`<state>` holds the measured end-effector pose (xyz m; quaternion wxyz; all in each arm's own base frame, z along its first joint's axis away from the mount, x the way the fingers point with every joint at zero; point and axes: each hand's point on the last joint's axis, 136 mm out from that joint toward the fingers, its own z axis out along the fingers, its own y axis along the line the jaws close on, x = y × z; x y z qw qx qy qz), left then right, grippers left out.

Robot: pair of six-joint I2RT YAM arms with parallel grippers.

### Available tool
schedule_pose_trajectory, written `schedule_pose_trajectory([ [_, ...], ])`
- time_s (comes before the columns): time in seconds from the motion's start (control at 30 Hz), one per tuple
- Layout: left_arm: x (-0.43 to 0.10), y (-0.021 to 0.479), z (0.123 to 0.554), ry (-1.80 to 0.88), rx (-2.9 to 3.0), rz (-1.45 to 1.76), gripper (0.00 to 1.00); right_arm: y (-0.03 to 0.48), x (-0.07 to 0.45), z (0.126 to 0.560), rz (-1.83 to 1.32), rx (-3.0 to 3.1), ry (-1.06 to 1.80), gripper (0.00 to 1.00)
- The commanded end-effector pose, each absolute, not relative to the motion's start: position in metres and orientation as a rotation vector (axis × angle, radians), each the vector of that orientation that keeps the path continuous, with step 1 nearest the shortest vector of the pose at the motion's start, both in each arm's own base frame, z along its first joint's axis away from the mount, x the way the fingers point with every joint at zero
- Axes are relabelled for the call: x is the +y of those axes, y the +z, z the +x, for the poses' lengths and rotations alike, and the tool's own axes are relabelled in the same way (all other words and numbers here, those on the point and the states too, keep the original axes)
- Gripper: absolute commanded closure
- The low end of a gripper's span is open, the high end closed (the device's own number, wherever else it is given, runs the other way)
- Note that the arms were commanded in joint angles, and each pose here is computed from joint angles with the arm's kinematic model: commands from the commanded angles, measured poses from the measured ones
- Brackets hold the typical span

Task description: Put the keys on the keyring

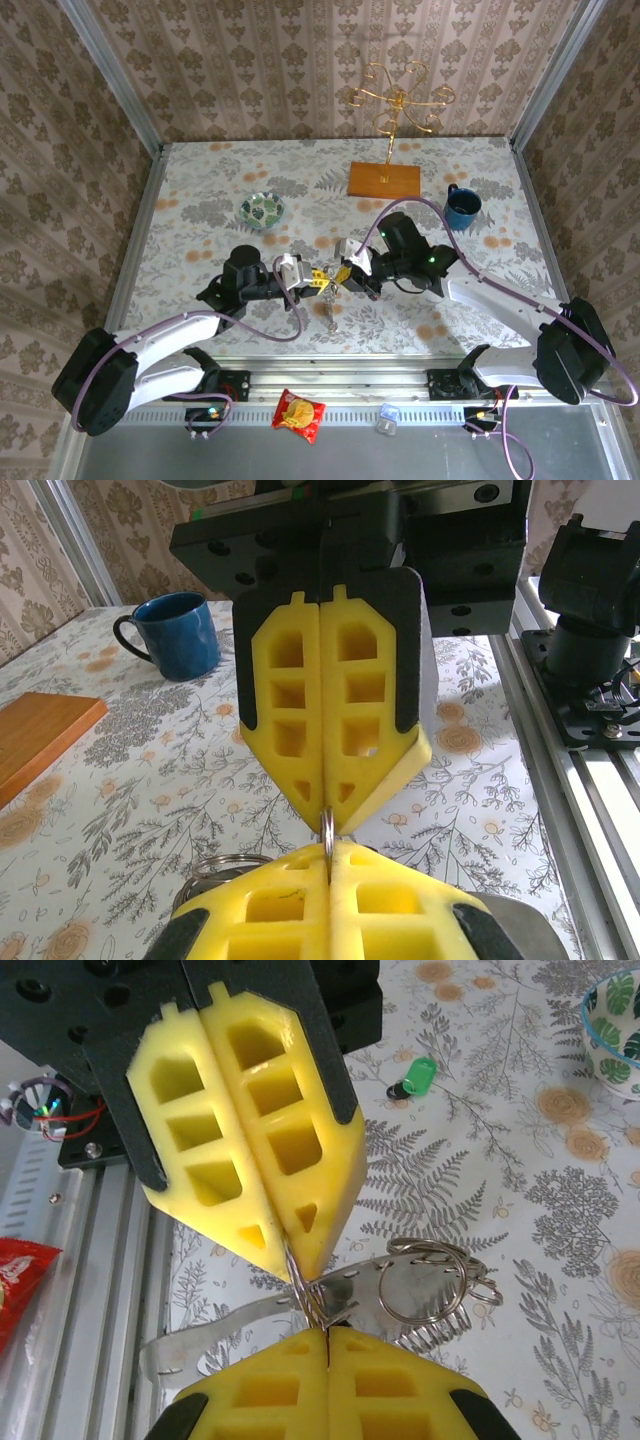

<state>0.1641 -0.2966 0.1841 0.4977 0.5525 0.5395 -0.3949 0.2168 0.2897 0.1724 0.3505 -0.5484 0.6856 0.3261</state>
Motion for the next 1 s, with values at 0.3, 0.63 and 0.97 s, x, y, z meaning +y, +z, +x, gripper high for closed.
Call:
schedule_pose_trajectory([
  [0.3,-0.301,0.194,0.161,-1.005,1.242,1.302,1.0,0.179,0.295,0.217,-1.342,1.698,0.942,0.79],
  [0.63,-0.3,0.196,0.162,-1.003,1.237,1.279,1.0,0.18,0.3,0.22,-1.345,1.67,0.96,1.0],
  [0.97,-0.292,0.185,0.17,-0.902,1.364,1.304,0.8,0.179,0.287,0.218,-1.538,1.726,0.788,1.0],
])
